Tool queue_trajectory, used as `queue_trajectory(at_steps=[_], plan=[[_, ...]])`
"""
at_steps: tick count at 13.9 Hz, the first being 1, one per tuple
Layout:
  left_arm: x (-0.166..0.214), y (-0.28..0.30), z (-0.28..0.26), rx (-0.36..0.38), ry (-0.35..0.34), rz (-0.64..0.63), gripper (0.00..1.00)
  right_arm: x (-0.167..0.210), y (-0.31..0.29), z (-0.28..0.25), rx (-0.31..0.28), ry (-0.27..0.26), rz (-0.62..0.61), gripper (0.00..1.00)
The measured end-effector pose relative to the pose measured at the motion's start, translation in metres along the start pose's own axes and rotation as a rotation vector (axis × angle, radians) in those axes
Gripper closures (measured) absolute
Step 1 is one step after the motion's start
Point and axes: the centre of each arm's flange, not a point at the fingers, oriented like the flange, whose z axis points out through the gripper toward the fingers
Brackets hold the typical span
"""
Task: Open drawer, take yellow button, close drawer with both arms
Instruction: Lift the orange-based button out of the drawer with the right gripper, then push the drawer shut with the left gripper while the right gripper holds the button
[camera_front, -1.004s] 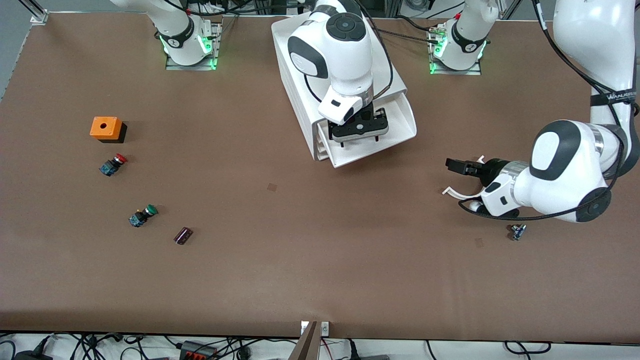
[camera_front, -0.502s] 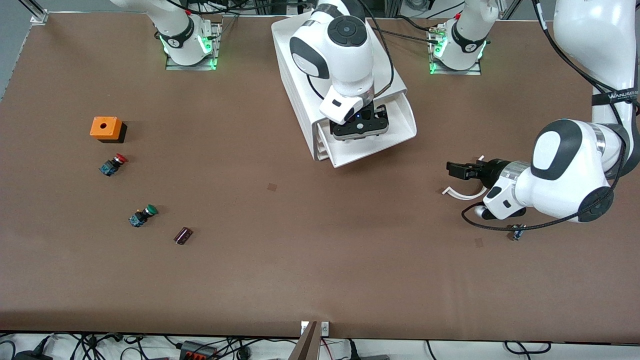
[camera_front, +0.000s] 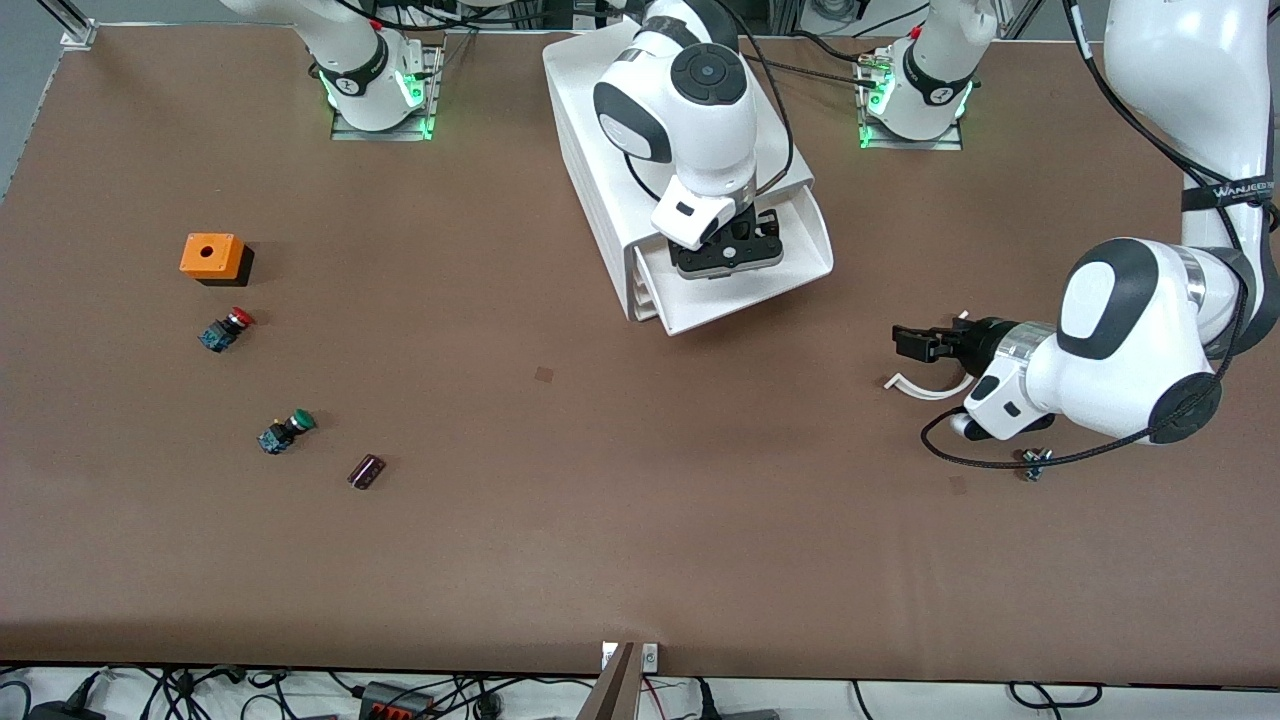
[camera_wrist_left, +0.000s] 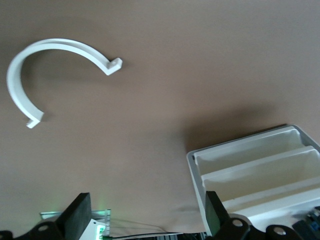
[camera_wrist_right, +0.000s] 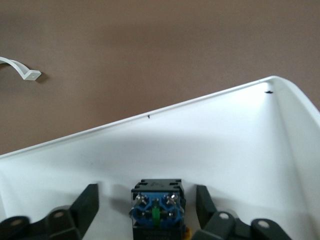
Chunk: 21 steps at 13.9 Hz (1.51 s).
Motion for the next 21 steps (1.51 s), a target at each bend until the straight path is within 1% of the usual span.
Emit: queue_trajectory(at_steps=[1, 3, 5, 8, 10, 12, 14, 15, 16, 18, 19, 21], plan=[[0.000, 0.000, 0.000, 0.007, 0.001, 0.001, 0.00, 0.001, -0.001, -0.002, 0.005, 0.001, 0.002, 0.35], [0.000, 0.002, 0.001, 0.011, 0.001, 0.002, 0.00, 0.002, -0.002, -0.007, 0.015, 0.004, 0.005, 0.56], [-0.001, 0.002, 0.001, 0.011, 0.001, 0.002, 0.00, 0.004, -0.003, -0.012, 0.023, 0.013, 0.006, 0.58], [-0.001, 0.002, 0.001, 0.011, 0.001, 0.002, 0.00, 0.019, -0.003, -0.041, 0.057, 0.060, 0.021, 0.58], [-0.001, 0.003, -0.001, 0.011, 0.005, 0.003, 0.00, 0.038, 0.011, -0.061, 0.071, 0.091, 0.052, 0.58], [0.002, 0.005, -0.005, 0.010, 0.023, 0.006, 0.00, 0.068, 0.046, -0.075, 0.058, 0.095, 0.111, 0.58], [0.009, 0.012, -0.012, 0.005, 0.056, 0.018, 0.00, 0.102, 0.096, -0.080, 0.019, 0.077, 0.167, 0.58], [0.013, 0.018, -0.013, 0.004, 0.078, 0.026, 0.00, 0.119, 0.124, -0.081, -0.007, 0.059, 0.168, 0.58], [0.015, 0.029, -0.015, 0.009, 0.116, 0.033, 0.00, 0.132, 0.152, -0.084, -0.034, 0.036, 0.143, 0.58], [0.015, 0.065, -0.016, 0.048, 0.229, 0.003, 0.00, 0.149, 0.199, -0.092, -0.077, -0.016, 0.071, 0.58], [0.011, 0.086, -0.013, 0.058, 0.269, -0.033, 0.00, 0.154, 0.216, -0.094, -0.092, -0.042, 0.043, 0.58], [-0.001, 0.125, -0.002, 0.054, 0.326, -0.093, 0.00, 0.157, 0.240, -0.087, -0.115, -0.094, -0.020, 0.58]])
